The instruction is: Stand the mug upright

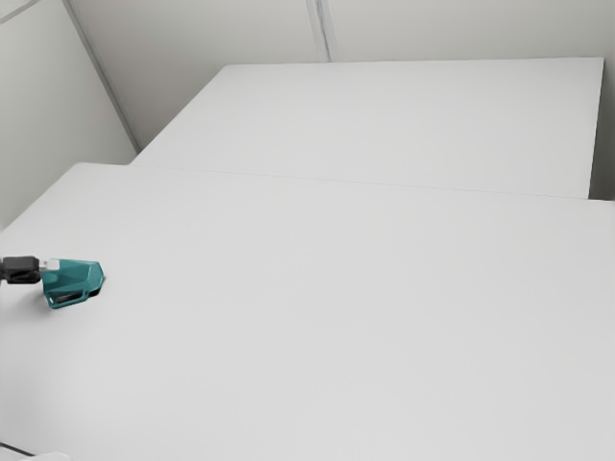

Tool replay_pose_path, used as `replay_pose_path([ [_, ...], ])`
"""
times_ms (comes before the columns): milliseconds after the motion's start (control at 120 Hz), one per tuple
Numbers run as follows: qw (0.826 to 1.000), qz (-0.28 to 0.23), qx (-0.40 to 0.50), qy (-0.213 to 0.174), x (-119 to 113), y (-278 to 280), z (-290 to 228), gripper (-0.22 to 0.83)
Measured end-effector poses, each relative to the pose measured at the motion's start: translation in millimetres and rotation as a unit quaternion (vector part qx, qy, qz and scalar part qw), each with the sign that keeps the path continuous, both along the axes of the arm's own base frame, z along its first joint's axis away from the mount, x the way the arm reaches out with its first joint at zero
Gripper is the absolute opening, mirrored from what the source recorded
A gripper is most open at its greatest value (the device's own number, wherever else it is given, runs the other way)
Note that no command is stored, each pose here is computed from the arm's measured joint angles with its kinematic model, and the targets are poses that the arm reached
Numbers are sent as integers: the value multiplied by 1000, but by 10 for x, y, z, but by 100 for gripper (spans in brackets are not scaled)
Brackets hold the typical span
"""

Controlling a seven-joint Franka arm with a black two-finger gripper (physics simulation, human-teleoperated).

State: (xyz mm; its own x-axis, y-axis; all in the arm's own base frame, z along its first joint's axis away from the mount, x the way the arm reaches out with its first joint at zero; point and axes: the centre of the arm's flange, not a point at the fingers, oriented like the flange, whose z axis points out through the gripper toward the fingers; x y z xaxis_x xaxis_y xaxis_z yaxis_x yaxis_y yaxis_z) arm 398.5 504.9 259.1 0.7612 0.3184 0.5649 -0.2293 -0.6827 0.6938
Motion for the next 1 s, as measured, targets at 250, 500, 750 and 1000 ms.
replay_pose_path([
  [250, 1000, -8, -25, 5, -65, -30, -60, 62],
  [500, 999, -12, -38, 7, -66, -56, -93, 60],
  [750, 999, -12, -43, 7, -59, -70, -101, 46],
  [1000, 999, -13, -45, 9, -49, -78, -112, 23],
])
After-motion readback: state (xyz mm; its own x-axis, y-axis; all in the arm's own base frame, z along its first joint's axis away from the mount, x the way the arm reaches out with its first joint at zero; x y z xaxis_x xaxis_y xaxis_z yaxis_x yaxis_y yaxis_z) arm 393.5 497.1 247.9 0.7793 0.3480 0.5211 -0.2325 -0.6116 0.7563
